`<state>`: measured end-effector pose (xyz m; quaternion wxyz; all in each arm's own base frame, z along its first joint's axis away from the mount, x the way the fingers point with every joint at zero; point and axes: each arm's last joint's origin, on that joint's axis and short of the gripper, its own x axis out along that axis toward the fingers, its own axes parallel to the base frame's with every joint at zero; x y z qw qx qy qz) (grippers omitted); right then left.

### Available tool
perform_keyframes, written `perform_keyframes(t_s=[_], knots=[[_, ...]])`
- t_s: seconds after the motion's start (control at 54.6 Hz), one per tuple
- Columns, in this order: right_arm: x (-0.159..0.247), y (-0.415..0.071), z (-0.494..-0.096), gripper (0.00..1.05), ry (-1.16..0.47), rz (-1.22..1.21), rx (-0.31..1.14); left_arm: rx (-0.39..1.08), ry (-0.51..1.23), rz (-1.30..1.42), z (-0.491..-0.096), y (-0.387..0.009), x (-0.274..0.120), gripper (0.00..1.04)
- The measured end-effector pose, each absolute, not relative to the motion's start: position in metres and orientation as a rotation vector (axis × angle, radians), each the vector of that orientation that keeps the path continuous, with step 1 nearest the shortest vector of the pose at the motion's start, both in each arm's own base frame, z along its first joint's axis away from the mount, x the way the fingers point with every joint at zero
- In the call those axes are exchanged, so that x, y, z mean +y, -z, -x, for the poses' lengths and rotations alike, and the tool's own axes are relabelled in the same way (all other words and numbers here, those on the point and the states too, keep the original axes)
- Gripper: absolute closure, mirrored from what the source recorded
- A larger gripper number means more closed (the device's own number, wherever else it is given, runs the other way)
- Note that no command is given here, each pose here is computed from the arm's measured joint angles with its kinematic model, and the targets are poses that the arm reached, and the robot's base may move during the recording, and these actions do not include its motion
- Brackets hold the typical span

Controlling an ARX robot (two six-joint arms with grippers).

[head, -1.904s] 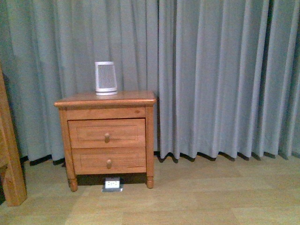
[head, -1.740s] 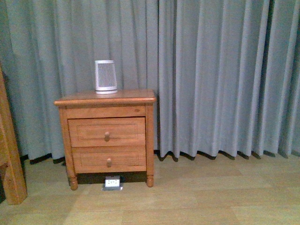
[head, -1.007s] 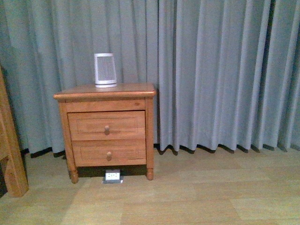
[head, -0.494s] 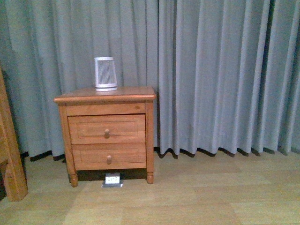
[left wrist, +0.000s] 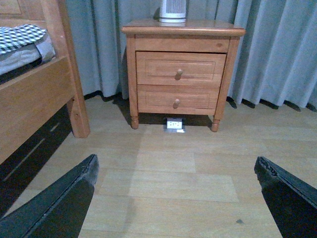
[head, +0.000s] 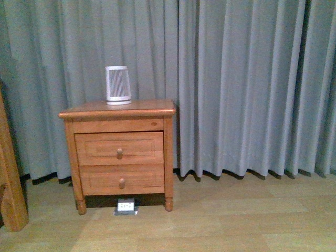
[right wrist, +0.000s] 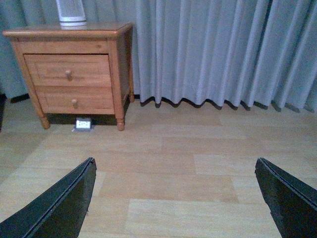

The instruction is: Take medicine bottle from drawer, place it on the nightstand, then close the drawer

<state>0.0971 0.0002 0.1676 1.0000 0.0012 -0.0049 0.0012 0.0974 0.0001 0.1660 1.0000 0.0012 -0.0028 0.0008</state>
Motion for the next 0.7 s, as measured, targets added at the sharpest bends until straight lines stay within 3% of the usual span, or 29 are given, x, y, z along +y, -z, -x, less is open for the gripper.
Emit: perform_keyframes(t_s=[0.696], knots=[[0.0002,-0.1676,-0.0971,0.07,-0.002,-0.002,-0.01,-0.005,-0.002,-0.002,-0.0974,-0.166,0.0001,0.07]])
